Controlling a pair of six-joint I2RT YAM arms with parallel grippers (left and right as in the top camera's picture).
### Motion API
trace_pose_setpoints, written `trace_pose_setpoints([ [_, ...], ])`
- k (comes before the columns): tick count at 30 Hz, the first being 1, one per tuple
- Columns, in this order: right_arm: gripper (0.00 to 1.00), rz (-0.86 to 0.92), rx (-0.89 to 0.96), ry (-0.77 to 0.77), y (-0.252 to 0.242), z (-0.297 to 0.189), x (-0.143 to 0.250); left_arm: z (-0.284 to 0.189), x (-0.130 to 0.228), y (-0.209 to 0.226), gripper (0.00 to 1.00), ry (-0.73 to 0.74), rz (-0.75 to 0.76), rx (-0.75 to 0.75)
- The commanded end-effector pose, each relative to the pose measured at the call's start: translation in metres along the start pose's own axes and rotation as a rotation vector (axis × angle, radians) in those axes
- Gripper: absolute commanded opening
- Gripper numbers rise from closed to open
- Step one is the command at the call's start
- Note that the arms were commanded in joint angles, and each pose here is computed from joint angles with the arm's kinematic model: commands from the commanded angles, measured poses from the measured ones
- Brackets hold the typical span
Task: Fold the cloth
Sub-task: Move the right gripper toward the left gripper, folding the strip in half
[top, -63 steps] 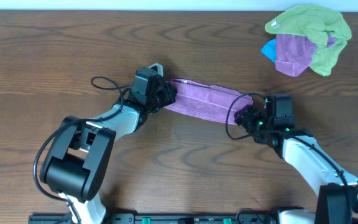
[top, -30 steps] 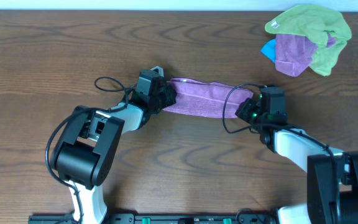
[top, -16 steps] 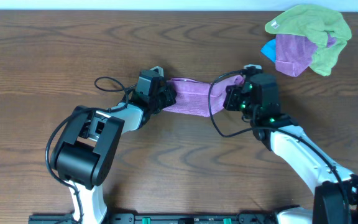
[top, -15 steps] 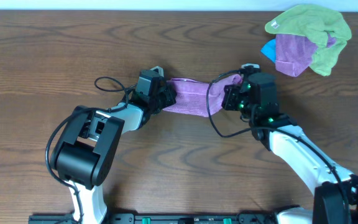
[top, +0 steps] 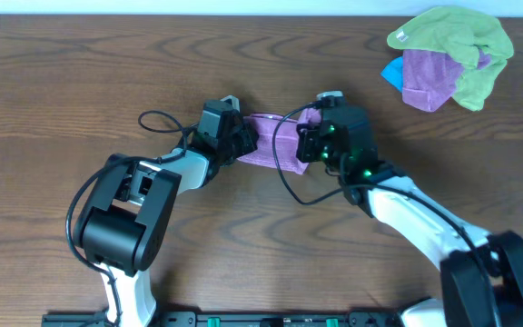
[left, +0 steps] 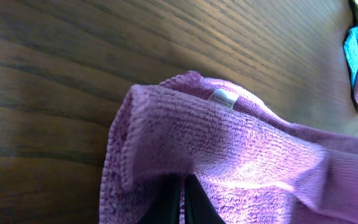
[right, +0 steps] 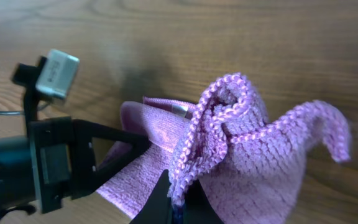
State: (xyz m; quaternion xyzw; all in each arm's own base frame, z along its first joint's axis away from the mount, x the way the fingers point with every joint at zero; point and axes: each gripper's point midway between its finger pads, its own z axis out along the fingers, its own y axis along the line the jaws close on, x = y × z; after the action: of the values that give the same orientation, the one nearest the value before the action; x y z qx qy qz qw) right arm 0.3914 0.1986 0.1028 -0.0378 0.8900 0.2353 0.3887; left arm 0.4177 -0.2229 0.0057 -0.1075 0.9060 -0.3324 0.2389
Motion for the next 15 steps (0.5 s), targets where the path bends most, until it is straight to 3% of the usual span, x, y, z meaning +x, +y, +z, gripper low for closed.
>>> trace_pose_setpoints([
  [1,0.01,-0.03,-0.019,0.005,0.013,0.01,-0.004,0.001,-0.006,-0.003,0.06,0.004,0.001,0.023],
  [15,0.01,-0.063,-0.061,0.033,0.041,0.036,-0.004,-0.023,-0.031,-0.014,0.06,-0.048,0.031,0.053],
])
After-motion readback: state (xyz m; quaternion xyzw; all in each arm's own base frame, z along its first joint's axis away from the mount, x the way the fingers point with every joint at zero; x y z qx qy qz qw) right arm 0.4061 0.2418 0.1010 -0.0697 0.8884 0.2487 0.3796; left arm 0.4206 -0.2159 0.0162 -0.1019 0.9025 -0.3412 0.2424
